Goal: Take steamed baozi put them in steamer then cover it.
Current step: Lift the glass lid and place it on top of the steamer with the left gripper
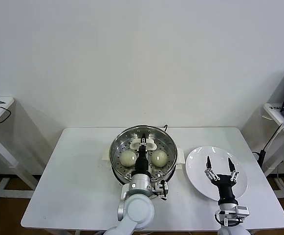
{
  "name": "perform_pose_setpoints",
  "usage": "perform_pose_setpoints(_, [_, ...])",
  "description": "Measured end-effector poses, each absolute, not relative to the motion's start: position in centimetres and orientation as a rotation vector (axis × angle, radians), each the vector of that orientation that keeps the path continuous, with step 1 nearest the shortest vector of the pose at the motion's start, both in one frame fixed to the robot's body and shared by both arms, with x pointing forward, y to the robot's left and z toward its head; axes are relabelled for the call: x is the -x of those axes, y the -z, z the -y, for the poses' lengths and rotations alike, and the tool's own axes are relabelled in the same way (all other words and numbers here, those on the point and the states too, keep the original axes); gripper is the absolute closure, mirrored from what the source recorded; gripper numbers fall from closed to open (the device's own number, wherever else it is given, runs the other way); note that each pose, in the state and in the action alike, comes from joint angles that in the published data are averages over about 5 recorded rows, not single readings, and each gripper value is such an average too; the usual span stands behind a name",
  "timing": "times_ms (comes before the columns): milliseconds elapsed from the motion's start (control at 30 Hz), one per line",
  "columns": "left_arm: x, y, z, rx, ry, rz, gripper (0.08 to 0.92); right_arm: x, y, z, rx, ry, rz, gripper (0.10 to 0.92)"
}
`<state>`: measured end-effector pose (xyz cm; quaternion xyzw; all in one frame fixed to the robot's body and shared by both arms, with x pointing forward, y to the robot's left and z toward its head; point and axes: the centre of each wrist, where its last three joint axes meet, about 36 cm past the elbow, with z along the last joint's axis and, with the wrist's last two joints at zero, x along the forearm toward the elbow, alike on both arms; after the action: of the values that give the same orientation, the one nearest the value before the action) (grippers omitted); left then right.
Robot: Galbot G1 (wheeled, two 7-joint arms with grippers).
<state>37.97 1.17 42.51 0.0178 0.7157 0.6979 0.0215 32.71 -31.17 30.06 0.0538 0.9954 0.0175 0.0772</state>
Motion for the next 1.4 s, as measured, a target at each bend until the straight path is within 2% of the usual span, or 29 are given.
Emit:
perform_pose_setpoints(567, [-38.0,-41.9,-1.4,-0.067,-2.178,-2.202,0.803,-32.8,-29.8,31.0,-0.147,-0.045,-2.986,0.200])
perform_pose_setpoints(967, [-36.5,-42.2,-2.1,-0.070,-2.167,-2.176,0.503,-33.0,-29.5,31.3,-0.143,-0.034,-2.987,0.200])
perform_pose_setpoints(1233, [-34.4,-43.1,-3.9,-0.061,-2.141,-2.180,0.252,-33.3,-29.2,31.4,-0.131,-0.029,-2.989,0.200])
perform_pose_setpoints(1400, [-32.8,-44.2,-5.8,-0.029,-2.103,-2.199,0.181,-33.7,-29.2,31.7,-0.123,-0.025,-2.990,0.200])
